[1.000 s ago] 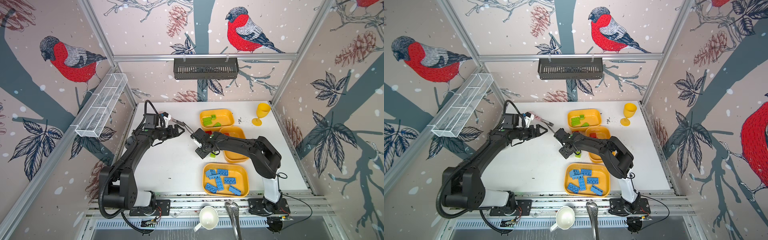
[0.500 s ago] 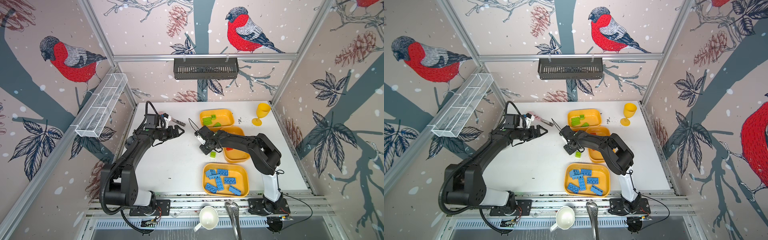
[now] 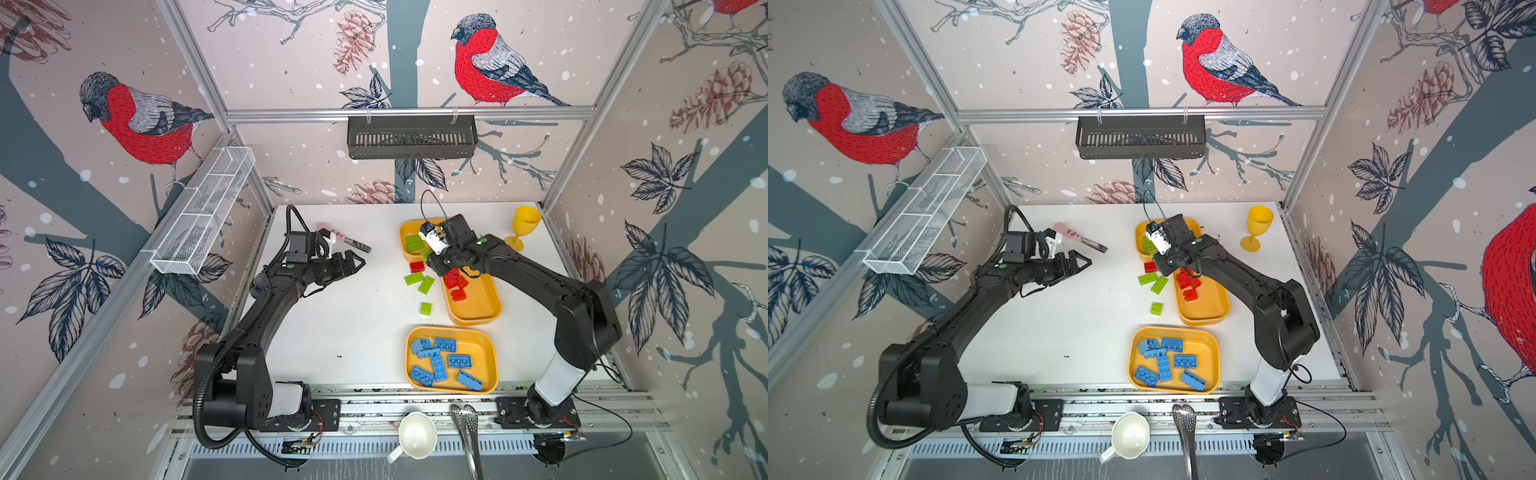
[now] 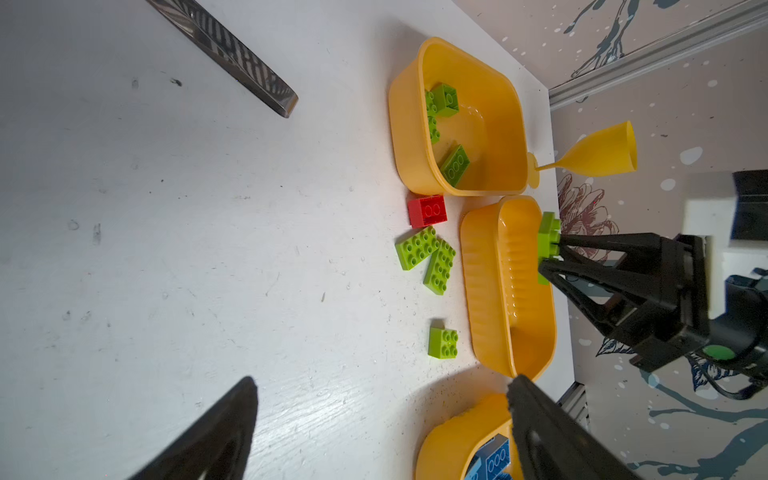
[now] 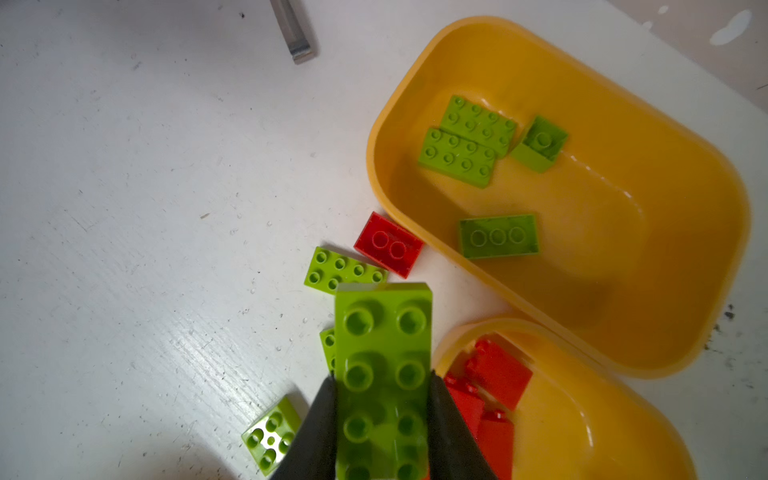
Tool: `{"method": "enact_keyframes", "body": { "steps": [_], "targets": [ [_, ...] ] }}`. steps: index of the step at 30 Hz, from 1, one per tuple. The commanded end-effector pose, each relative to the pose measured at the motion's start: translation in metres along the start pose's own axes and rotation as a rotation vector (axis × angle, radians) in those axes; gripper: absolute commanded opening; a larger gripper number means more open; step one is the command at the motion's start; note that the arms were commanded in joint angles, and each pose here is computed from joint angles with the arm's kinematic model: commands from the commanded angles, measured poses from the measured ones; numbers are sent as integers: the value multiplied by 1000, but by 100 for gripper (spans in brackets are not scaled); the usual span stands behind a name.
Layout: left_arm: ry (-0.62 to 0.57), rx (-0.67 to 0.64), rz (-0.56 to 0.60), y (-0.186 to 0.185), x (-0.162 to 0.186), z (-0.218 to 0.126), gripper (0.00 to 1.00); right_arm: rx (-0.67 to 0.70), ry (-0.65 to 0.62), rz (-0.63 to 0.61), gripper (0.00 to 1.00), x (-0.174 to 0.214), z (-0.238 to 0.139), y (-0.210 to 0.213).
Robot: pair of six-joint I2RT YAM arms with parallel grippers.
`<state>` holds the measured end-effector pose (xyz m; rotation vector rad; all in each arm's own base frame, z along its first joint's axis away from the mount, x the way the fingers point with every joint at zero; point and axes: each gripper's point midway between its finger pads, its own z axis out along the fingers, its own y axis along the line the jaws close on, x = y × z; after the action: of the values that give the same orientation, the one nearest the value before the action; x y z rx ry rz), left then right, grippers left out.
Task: Sort the legos into containers by color
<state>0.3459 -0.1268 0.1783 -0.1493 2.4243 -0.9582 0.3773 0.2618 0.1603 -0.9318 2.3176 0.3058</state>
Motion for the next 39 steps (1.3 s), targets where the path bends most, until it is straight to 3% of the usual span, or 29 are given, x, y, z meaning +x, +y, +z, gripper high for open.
{"method": "enact_keyframes", "body": {
  "steps": [1,6,9,16,19,21,22,25,32,39],
  "targets": [
    [-61,20,-11,-6,-11,-4,93,-31,-56,26,18,-7,-17,-21],
    [-77,74,-18,-16,-9,-8,93,77,-103,38,20,-29,-7,-63],
    [-69,116,-26,-22,-7,-8,93,96,-126,100,21,-41,12,-86],
    [-70,131,-24,-28,-6,-14,93,110,-114,93,28,-51,65,-106],
    [-68,129,-25,-27,-6,-13,93,95,-102,111,39,-48,82,-108],
    [-68,135,-25,-28,-6,-12,93,72,-94,118,60,-48,90,-105],
    [-69,138,-24,-28,-7,-12,93,74,-88,116,65,-48,92,-104],
    [-76,141,-14,-29,-11,-10,93,81,-110,128,71,-52,82,-106],
    [-46,125,10,-24,-12,-3,93,-92,-86,78,71,-38,50,-44],
    [-31,111,20,-21,-14,0,93,-90,-67,97,74,-14,30,9]
  ]
}}
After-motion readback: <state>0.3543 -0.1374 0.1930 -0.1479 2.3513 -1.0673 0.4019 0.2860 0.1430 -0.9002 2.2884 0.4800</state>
